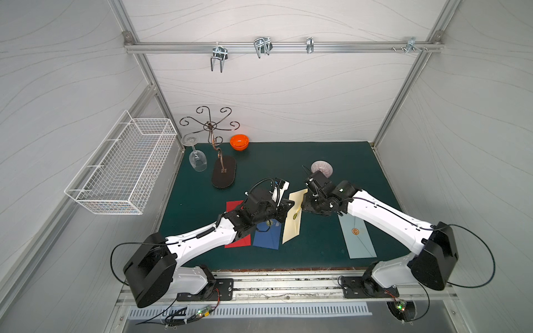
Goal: Open the envelope
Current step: Open the envelope flap on the envelope, then place the envelope at the center of the board.
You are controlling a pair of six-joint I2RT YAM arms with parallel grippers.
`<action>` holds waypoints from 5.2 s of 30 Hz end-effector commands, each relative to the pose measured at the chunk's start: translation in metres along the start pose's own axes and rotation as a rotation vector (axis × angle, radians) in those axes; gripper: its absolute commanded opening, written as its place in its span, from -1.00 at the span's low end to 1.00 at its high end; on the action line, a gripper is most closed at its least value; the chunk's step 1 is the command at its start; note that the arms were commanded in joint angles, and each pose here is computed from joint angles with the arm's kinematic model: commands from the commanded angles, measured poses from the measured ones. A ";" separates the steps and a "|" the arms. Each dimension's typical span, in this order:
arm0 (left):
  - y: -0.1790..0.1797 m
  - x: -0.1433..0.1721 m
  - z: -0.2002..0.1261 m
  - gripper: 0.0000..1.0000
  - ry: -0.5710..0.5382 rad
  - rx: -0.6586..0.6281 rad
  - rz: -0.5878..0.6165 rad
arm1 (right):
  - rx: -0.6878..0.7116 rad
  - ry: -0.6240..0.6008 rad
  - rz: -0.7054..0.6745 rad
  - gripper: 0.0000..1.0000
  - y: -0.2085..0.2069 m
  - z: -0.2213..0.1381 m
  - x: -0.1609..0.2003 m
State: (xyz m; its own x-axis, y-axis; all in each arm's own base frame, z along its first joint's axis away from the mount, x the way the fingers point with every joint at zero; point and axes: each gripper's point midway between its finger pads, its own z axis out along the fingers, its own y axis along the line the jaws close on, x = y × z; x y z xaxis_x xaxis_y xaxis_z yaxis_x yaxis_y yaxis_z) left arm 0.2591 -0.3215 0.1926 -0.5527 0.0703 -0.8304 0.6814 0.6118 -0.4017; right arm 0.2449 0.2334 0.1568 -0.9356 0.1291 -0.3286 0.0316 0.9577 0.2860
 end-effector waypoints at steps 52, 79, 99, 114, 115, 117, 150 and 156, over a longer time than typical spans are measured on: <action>0.038 -0.064 -0.024 -1.00 -0.260 0.158 -0.532 | -0.390 -0.239 -0.238 0.34 -0.016 -0.055 -0.015; 0.021 -0.127 -0.038 -1.00 -0.318 0.528 -0.813 | -0.846 -0.133 -0.204 0.30 0.006 -0.083 -0.008; 0.022 -0.124 -0.043 -1.00 -0.318 0.478 -0.779 | -0.957 -0.111 -0.178 -0.50 0.006 -0.098 -0.015; 0.022 -0.120 -0.044 -0.87 -0.302 0.446 -0.760 | -0.938 -0.123 -0.182 -0.80 0.004 -0.095 -0.015; 0.023 -0.118 -0.044 -0.83 -0.298 0.438 -0.759 | -0.936 -0.125 -0.182 -0.84 0.003 -0.095 -0.016; 0.025 -0.115 -0.042 -0.76 -0.288 0.416 -0.756 | -0.926 -0.129 -0.180 -0.91 0.003 -0.093 -0.017; 0.074 -0.072 -0.130 0.09 -0.298 -0.200 -0.444 | -0.516 -0.139 -0.019 -0.94 0.012 0.077 -0.135; 0.073 -0.069 -0.141 0.14 -0.323 -0.216 -0.422 | -0.477 -0.125 0.022 -0.94 0.024 0.114 -0.168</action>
State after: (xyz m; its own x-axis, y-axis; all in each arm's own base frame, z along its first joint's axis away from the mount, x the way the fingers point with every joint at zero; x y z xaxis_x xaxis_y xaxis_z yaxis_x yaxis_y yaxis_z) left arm 0.2778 -0.1774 0.2661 -0.6071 -0.4326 -0.6666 0.2829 0.6662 -0.6900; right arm 0.4250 0.2594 0.1160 -0.8960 0.1767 -0.4073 -0.1612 0.7253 0.6693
